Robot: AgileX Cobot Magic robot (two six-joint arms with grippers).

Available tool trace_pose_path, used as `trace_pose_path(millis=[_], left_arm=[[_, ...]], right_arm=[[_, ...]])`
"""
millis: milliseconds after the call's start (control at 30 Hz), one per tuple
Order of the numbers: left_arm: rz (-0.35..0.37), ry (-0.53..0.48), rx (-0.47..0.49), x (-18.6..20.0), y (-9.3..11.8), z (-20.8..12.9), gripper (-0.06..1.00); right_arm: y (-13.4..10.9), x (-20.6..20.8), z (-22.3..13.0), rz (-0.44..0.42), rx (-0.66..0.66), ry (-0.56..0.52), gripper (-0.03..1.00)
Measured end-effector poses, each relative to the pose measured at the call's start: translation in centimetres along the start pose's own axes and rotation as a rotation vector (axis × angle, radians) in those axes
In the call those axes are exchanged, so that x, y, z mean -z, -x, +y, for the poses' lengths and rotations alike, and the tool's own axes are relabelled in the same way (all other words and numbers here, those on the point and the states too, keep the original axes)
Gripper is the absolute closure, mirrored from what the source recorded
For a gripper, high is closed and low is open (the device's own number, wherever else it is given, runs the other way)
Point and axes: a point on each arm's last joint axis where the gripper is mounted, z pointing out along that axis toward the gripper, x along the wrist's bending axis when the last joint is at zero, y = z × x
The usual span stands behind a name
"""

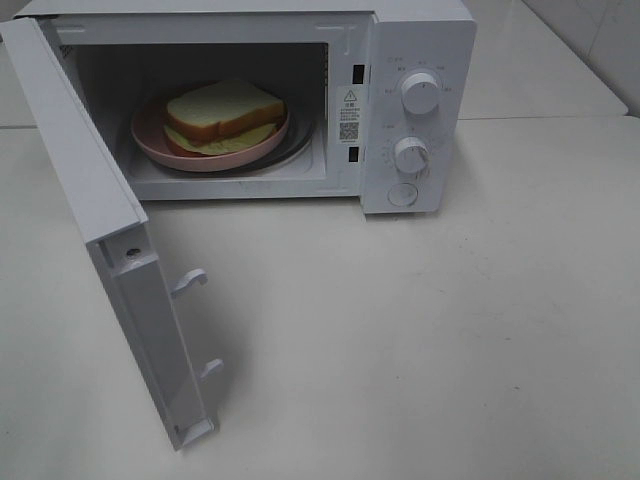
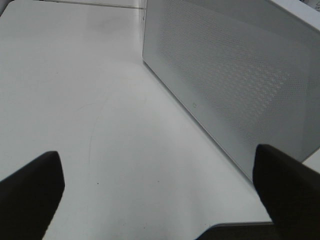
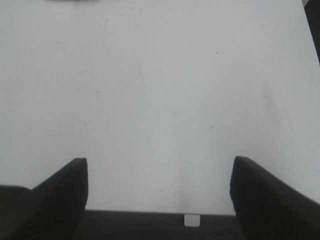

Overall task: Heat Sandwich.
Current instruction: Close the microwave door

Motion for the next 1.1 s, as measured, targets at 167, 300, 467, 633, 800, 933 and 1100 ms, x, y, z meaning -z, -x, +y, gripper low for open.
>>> trace_pose_path(millis=[167, 300, 467, 633, 800, 933, 1100], left_arm=[[0.0, 0.0, 0.0, 0.0, 0.0, 0.0, -0.02], [0.0, 0.0, 0.0, 0.0, 0.0, 0.0, -0.02], [0.0, 0.0, 0.0, 0.0, 0.0, 0.0, -0.02], [0.0, 0.0, 0.0, 0.0, 0.0, 0.0, -0.02], [0.0, 0.0, 0.0, 0.0, 0.0, 0.0, -0.02], [0.0, 0.0, 0.0, 0.0, 0.0, 0.0, -0.02], [0.0, 0.0, 0.0, 0.0, 0.0, 0.0, -0.02]], right_arm=[[0.1, 0.7, -0.3, -0.018, -0.056, 0.09, 0.2], [0.1, 0.8, -1.2, -0.042, -0.118, 0.15, 0.2], [0.1, 1.3, -1.7, -0.046, -0.136, 0.196, 0.2], [0.1, 2.0, -2.4, -0.041, -0.146, 0.263, 0.2], [0.1, 2.0, -2.5, -0.041, -0.147, 0.268, 0.2], [0.1, 2.0, -2.5, -0.041, -0.147, 0.268, 0.2], [0.1, 2.0, -2.5, -0.041, -0.147, 0.268, 0.2]])
